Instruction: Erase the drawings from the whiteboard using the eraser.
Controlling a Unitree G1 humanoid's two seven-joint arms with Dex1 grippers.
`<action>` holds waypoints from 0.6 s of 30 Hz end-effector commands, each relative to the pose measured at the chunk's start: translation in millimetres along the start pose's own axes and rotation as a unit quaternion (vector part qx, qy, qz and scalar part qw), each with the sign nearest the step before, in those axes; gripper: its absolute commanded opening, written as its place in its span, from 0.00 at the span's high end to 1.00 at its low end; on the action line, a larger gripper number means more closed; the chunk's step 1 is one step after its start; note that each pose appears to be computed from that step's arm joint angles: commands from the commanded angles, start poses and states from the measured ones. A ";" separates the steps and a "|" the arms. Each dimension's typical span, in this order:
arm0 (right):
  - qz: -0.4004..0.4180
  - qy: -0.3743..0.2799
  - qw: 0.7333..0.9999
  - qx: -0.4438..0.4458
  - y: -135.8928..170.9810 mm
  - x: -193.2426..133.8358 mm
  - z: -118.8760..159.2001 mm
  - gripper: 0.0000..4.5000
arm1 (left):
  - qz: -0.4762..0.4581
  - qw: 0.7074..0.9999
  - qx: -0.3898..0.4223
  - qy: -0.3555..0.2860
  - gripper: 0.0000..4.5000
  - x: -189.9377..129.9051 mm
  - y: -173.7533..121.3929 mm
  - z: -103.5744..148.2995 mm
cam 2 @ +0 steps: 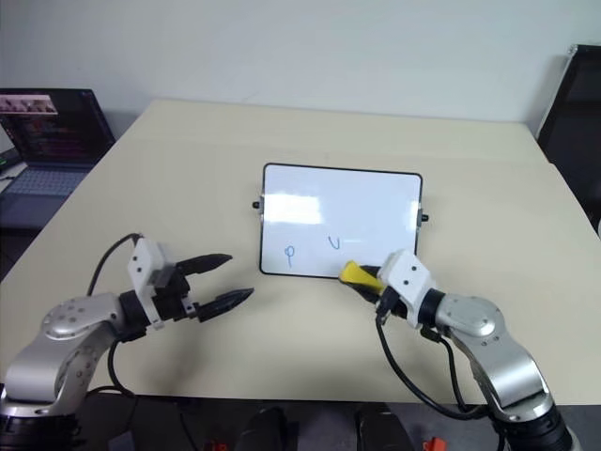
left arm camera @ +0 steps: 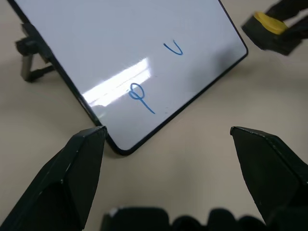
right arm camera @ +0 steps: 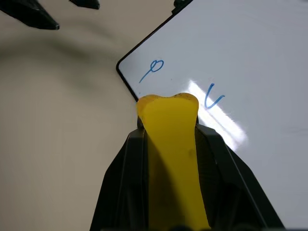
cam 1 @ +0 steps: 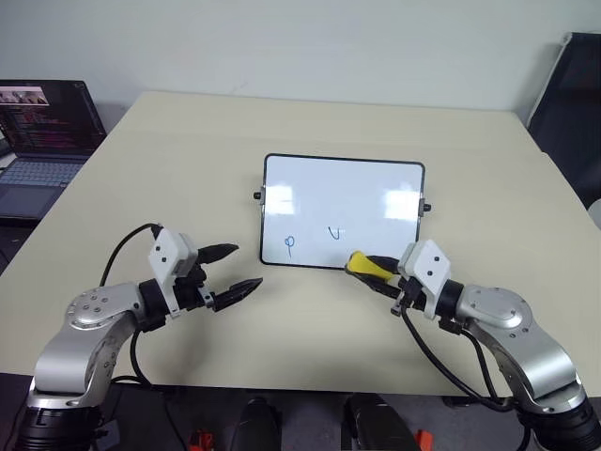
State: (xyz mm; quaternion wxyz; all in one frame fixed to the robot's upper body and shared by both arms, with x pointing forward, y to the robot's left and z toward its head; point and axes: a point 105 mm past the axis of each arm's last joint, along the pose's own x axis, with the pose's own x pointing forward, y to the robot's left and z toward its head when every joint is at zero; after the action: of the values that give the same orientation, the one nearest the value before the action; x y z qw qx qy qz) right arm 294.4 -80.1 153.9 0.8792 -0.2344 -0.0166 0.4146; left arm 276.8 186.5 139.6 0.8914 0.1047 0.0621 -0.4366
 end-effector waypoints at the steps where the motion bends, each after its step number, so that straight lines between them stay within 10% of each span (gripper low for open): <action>1: -0.037 -0.014 0.998 -0.046 -13.8 21.3 14.0 0.78 | -0.022 0.999 0.033 -0.015 0.00 5.9 -3.9 14.4; 7: -0.072 -0.007 0.994 -0.087 -29.9 61.9 25.7 0.78 | -0.040 0.998 0.047 -0.012 0.00 12.6 -4.7 16.2; 18: -0.005 0.130 0.987 -0.094 -16.5 51.3 -32.9 0.78 | -0.045 0.998 0.046 -0.014 0.00 15.6 -6.2 16.3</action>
State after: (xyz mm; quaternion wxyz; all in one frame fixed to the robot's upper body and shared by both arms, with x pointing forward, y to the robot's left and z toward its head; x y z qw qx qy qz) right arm 343.1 -49.3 132.6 0.8449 -0.3617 0.0259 0.3932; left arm 282.0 170.5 143.2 0.8704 0.1259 0.0542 -0.4729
